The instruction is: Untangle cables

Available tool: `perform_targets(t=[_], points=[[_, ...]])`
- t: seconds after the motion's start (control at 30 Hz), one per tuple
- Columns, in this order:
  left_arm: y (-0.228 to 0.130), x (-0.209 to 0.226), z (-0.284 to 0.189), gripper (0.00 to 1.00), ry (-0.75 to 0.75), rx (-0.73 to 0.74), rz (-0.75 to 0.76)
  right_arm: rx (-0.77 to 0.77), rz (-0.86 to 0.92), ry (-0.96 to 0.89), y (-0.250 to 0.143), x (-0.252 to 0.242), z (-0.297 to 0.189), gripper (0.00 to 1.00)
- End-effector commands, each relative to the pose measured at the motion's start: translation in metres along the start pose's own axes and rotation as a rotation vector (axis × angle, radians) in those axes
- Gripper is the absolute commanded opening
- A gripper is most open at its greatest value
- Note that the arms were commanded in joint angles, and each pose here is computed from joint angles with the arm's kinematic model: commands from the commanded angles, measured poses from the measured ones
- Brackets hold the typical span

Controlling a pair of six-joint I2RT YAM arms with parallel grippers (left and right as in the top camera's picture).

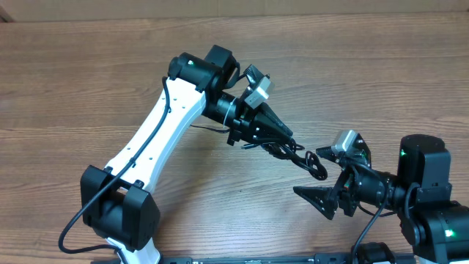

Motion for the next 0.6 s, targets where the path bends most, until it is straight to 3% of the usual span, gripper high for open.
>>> perform_targets(t=[0.0, 0.23, 0.37, 0.43, 0.47, 0.57], points=[[0.016, -0.024, 0.002, 0.04, -0.036, -0.033, 0.067, -0.009, -0.011, 0.009, 0.002, -0.002, 0.001, 0.95], [0.016, -0.024, 0.004, 0.04, -0.039, -0.03, 0.068, 0.08, 0.068, 0.009, -0.014, -0.025, 0.018, 0.9], [0.016, -0.024, 0.003, 0.04, -0.039, -0.03, 0.068, 0.123, 0.129, 0.042, -0.025, -0.037, 0.032, 0.81], [0.016, -0.024, 0.003, 0.04, -0.039, -0.03, 0.068, 0.143, 0.157, 0.058, -0.03, -0.041, 0.038, 0.7], [0.016, -0.024, 0.003, 0.04, -0.038, -0.03, 0.068, 0.163, 0.185, 0.072, -0.036, -0.045, 0.043, 0.43], [0.016, -0.023, 0.0, 0.04, -0.029, -0.033, 0.069, 0.185, 0.22, 0.08, -0.041, -0.047, 0.046, 0.09]])
Point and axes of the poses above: each gripper's point midway between its finger pads, its own z axis out along the fingers, its own x axis along the line the jaws close on, y = z × x, the point moved 3 cm from there along -z, back along the fingers, and after that the axes turned 15 degrees about -z, right-handed, at the moved point
